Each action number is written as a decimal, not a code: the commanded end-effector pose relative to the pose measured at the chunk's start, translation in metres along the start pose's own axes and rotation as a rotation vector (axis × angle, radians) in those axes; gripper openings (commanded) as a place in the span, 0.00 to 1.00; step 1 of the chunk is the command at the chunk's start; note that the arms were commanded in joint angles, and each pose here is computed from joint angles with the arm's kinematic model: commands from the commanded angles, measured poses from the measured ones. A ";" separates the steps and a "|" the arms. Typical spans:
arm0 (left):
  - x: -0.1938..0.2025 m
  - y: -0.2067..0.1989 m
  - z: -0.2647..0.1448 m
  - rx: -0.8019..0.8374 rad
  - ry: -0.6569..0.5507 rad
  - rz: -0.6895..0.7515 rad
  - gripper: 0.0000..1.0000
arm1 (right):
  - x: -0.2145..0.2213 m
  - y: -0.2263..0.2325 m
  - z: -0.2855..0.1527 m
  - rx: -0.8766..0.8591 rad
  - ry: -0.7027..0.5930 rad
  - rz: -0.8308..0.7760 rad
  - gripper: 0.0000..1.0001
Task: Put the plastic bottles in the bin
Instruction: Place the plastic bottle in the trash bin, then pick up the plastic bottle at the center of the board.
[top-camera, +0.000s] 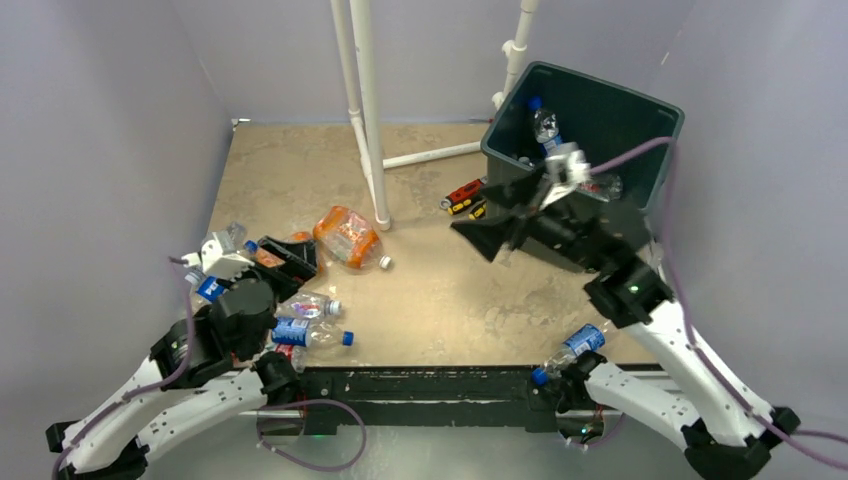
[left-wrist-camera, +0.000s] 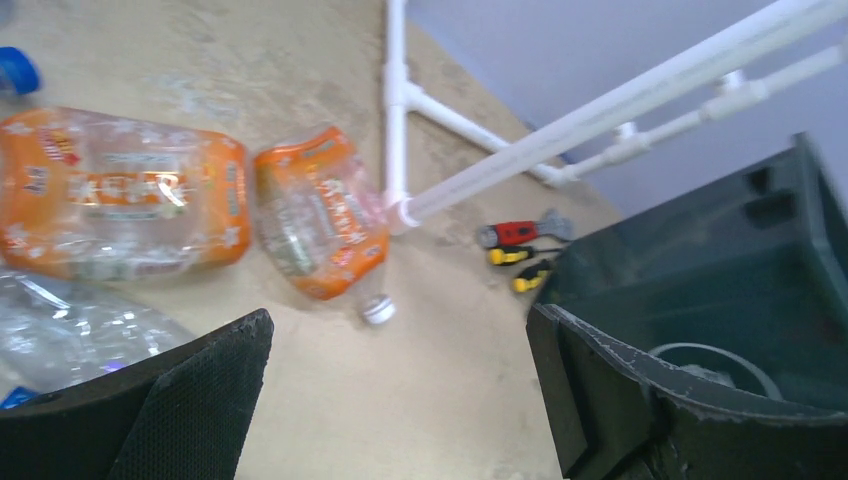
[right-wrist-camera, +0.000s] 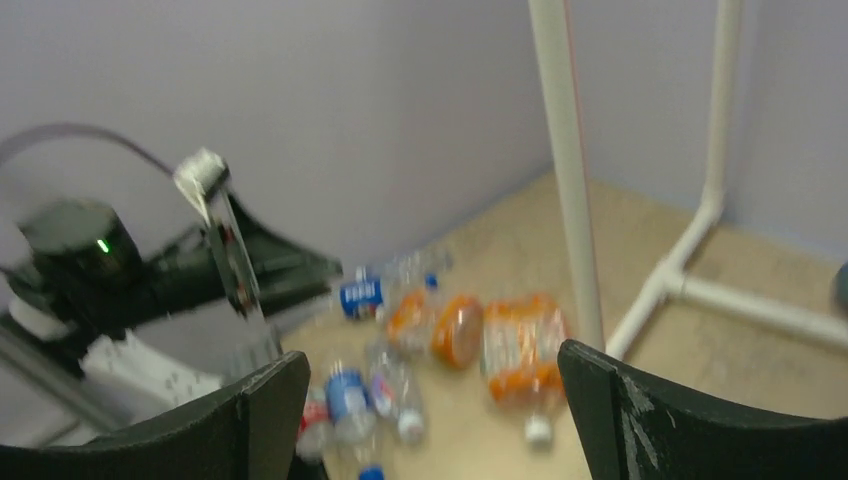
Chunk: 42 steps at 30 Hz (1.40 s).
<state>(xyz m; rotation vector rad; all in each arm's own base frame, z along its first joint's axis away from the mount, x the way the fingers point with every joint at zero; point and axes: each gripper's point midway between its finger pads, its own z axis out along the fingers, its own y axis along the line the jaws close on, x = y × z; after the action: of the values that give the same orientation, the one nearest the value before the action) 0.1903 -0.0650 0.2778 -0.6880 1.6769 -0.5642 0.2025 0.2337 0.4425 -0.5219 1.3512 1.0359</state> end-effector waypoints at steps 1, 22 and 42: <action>0.012 0.033 0.007 -0.176 0.008 0.150 0.99 | 0.082 -0.014 0.005 0.055 0.149 0.042 0.99; 0.113 0.050 0.037 -0.255 0.216 0.231 0.96 | 0.327 -0.054 0.058 0.312 0.347 0.011 0.93; 0.077 0.035 0.016 -0.112 0.190 0.153 0.93 | 0.422 -0.089 0.124 0.321 0.427 -0.188 0.76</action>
<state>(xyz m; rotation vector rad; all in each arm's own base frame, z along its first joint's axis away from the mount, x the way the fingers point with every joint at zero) 0.1886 -0.0947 0.1807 -0.6273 1.9441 -0.4388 0.2827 0.4049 0.0306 -0.6259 1.8422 0.5908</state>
